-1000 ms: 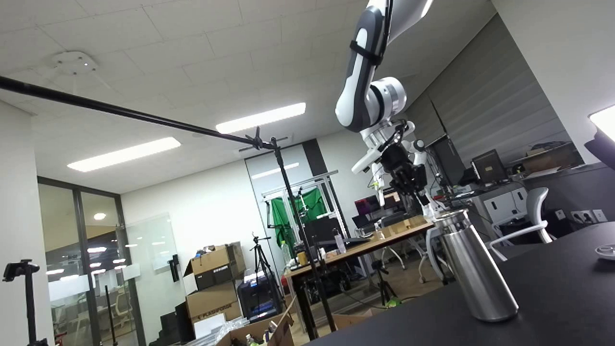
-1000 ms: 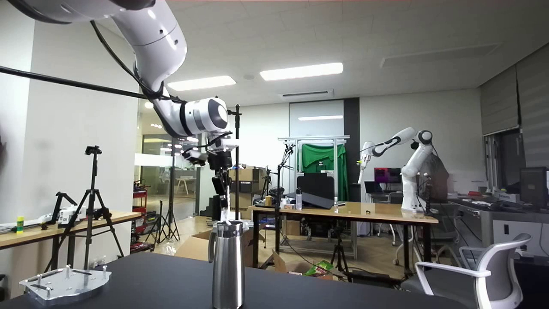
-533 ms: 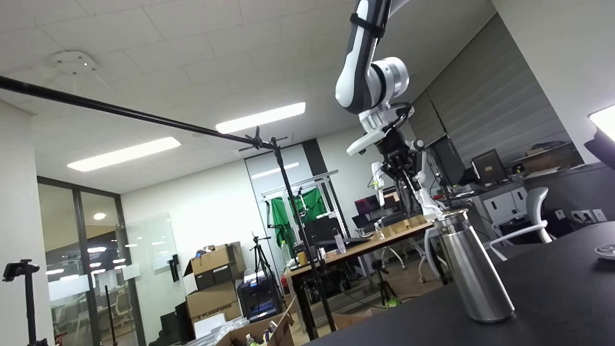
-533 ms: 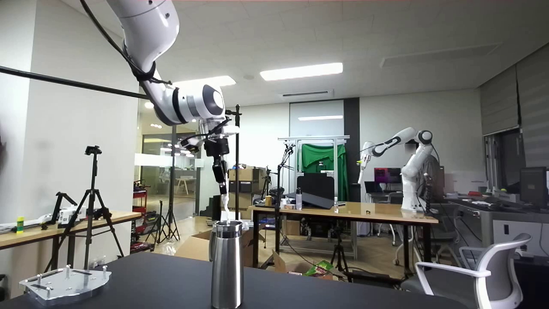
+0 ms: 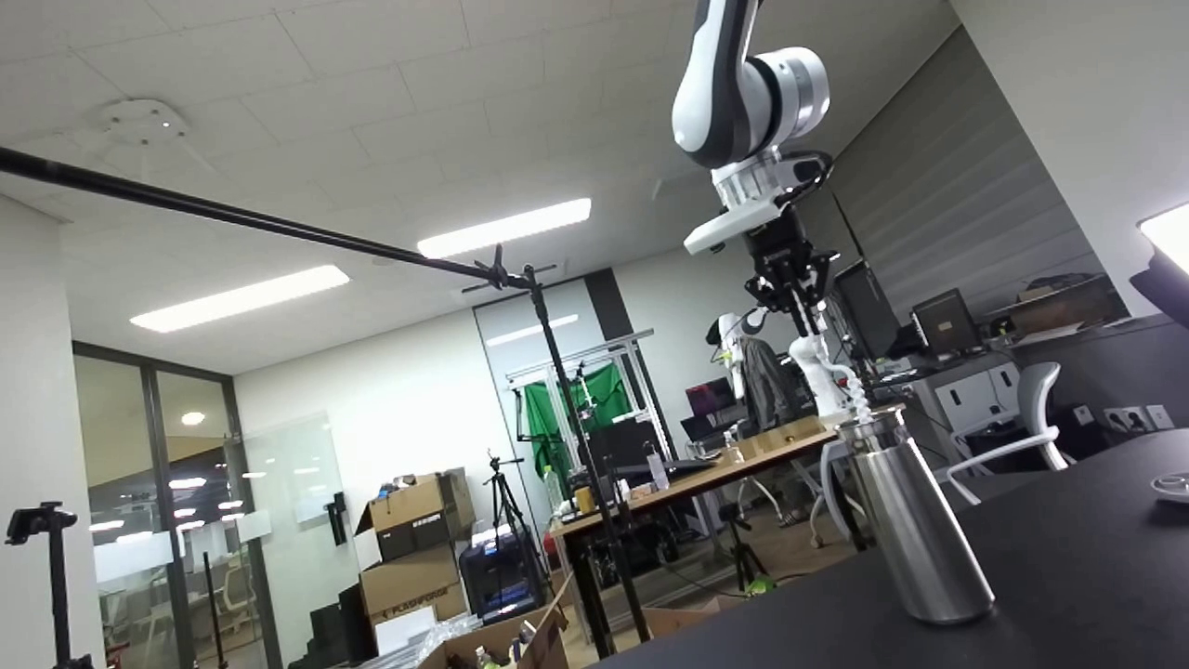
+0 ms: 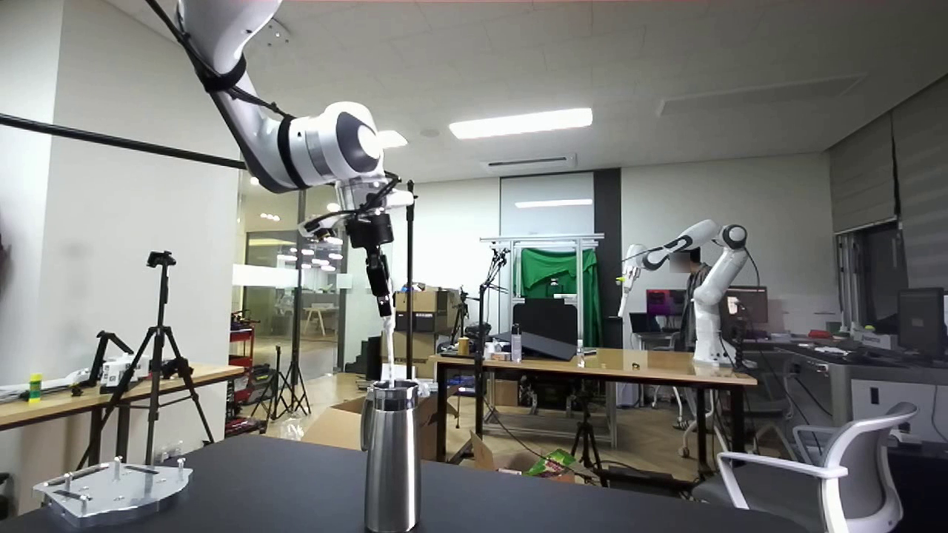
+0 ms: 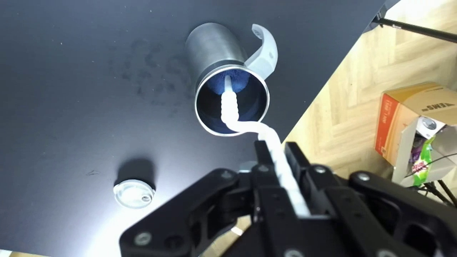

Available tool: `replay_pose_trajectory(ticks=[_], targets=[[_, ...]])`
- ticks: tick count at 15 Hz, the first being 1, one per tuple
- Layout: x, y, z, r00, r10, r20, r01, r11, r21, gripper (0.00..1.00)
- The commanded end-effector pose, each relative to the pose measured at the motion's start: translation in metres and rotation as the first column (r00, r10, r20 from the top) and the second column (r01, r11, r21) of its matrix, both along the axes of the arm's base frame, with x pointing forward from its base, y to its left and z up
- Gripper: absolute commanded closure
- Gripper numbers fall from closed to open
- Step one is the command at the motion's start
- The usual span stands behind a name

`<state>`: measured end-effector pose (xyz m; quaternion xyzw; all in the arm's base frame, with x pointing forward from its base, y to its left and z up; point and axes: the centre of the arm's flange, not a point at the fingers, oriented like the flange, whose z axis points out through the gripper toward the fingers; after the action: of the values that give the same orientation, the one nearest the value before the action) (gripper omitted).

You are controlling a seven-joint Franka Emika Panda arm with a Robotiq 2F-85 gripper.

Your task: Clean the flask using the white stick inside it

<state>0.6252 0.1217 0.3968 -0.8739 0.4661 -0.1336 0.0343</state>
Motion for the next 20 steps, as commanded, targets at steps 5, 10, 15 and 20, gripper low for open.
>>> replay_pose_trajectory(ticks=[5,10,15,20], targets=[[0.024,-0.068,-0.058,0.997,-0.067,0.027,0.068,0.998,-0.005,0.96],[0.030,-0.055,-0.084,0.999,-0.038,0.027,0.038,0.999,-0.019,0.96],[0.023,-0.029,-0.064,0.999,0.029,0.025,-0.029,0.999,-0.021,0.96],[0.023,-0.019,-0.010,0.992,0.047,-0.114,-0.054,0.997,-0.059,0.96]])
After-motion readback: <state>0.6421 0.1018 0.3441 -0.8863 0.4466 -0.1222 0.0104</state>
